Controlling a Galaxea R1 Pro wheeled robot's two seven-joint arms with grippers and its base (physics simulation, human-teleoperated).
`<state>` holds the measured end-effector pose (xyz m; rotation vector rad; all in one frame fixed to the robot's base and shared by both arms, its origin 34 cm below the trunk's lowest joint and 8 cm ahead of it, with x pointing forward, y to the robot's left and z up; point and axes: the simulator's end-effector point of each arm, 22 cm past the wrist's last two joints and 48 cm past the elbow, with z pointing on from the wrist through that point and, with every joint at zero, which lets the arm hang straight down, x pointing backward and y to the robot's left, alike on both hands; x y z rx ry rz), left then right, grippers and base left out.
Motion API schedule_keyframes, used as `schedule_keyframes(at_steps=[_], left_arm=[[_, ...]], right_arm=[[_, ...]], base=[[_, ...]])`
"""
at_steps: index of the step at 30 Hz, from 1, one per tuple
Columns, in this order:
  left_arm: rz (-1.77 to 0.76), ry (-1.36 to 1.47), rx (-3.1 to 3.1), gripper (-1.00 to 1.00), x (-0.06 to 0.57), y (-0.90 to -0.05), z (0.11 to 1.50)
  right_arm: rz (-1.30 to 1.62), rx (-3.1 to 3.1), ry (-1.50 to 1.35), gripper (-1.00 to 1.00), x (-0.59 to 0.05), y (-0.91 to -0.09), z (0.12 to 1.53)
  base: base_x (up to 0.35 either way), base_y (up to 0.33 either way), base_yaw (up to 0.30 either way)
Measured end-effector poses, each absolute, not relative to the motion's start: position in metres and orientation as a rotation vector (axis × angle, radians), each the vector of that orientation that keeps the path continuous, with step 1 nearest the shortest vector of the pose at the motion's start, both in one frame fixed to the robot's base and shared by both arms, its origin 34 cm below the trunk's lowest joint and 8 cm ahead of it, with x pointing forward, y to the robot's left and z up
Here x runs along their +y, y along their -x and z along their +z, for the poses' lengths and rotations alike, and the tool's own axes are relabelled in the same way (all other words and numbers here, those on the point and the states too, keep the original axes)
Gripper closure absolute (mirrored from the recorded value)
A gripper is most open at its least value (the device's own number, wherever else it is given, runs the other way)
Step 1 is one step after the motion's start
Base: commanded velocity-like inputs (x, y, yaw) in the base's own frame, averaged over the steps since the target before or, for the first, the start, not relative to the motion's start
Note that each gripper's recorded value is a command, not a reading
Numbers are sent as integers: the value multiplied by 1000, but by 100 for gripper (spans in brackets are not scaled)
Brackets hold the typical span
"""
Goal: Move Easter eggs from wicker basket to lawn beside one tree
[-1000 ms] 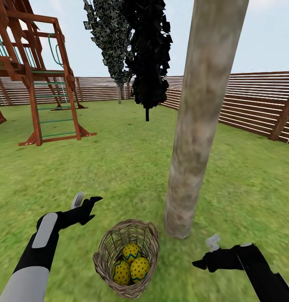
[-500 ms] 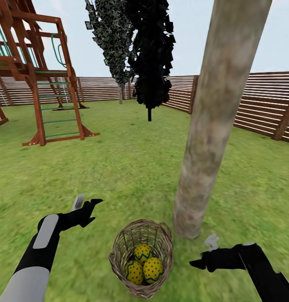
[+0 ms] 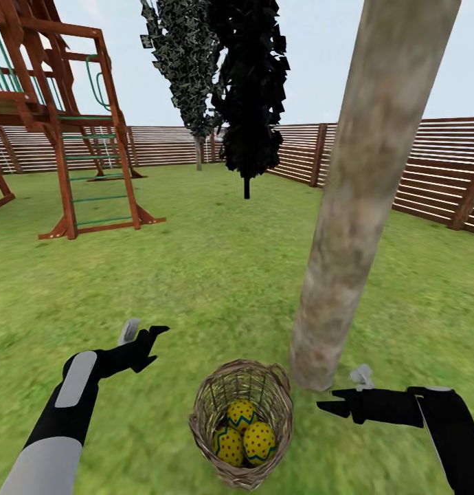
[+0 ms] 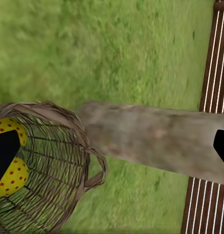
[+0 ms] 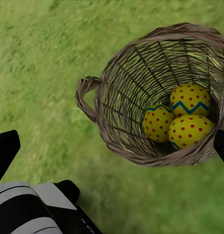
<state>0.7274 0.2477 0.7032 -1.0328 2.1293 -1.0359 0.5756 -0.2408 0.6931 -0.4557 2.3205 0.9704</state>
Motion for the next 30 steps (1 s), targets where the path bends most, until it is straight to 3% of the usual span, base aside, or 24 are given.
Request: schedule_keyframes(at_steps=[11,20,30], left_arm=[[-1043,1070,2164,-100,244,-720,685],[-1045,1066,2154,-100,245,-721,690],[-1049,1057,2146,-100,244,-721,696]], right_arm=[[973,2323,454,-100,-239,-575,692],[974,2313,455,-100,-239,-575,696],[902,2336,442,-100,-247,-580,692]], base=[[68,298,-8],[45,105,-189],[6,248,-159]])
